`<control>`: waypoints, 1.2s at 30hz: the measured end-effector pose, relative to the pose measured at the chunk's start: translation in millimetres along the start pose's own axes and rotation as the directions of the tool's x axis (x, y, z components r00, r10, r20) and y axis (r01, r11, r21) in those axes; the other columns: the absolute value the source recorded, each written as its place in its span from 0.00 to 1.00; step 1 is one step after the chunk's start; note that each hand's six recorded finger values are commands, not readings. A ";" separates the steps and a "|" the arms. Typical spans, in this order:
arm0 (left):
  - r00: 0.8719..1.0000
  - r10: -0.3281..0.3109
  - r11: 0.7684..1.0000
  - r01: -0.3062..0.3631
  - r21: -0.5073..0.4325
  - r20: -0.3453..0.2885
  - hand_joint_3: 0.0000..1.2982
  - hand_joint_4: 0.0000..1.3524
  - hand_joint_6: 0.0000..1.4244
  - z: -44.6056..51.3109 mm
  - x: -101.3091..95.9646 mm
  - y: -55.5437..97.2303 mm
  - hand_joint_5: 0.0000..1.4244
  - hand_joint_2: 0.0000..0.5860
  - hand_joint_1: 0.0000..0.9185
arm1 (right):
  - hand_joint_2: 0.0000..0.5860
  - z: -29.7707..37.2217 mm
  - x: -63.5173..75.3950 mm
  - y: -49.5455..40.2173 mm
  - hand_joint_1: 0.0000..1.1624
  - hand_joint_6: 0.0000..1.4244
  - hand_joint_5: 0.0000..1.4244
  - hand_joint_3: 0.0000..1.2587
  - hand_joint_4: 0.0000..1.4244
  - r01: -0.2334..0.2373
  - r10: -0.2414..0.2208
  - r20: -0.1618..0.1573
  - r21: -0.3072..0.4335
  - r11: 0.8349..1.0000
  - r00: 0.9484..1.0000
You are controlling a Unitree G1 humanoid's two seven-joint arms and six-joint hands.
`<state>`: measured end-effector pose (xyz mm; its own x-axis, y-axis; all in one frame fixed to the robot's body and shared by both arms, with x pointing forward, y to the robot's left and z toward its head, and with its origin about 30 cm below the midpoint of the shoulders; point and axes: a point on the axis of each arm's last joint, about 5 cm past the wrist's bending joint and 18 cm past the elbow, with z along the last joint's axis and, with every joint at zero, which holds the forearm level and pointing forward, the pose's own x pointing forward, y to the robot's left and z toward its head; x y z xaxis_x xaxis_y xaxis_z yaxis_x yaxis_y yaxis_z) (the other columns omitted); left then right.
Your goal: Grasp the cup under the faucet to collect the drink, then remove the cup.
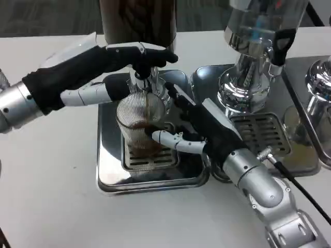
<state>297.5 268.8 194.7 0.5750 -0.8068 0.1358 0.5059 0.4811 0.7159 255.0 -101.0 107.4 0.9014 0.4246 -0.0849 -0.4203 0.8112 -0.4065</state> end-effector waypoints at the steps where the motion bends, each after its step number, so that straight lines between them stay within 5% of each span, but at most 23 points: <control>1: 1.000 -0.001 1.000 0.001 0.000 0.000 0.21 0.12 0.13 0.0 0.1 0.0 0.13 0.10 0.00 | 0.40 -0.1 0.2 0.2 0.57 0.04 0.00 0.00 0.00 0.000 0.000 -0.001 0.001 1.000 1.000; 15: 1.000 0.018 1.000 -0.018 -0.003 0.003 0.21 0.12 0.15 -0.3 -1.5 -1.2 0.14 0.09 0.00 | 0.40 -0.1 0.2 -0.2 0.56 0.04 0.00 0.00 0.00 0.001 -0.001 -0.001 -0.002 1.000 1.000; 36: 0.975 0.221 0.972 -0.221 -0.084 -0.013 0.23 0.15 0.19 -4.9 -30.0 2.6 0.17 0.12 0.00 | 0.40 0.4 0.2 -0.8 0.50 0.05 0.00 0.00 0.00 0.003 -0.003 0.002 -0.003 1.000 1.000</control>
<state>284.7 296.0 189.1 0.6808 -0.6761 0.2819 0.4181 0.6747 0.6083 255.5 -101.4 108.0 0.9023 0.4232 -0.0822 -0.4178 0.8112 -0.4091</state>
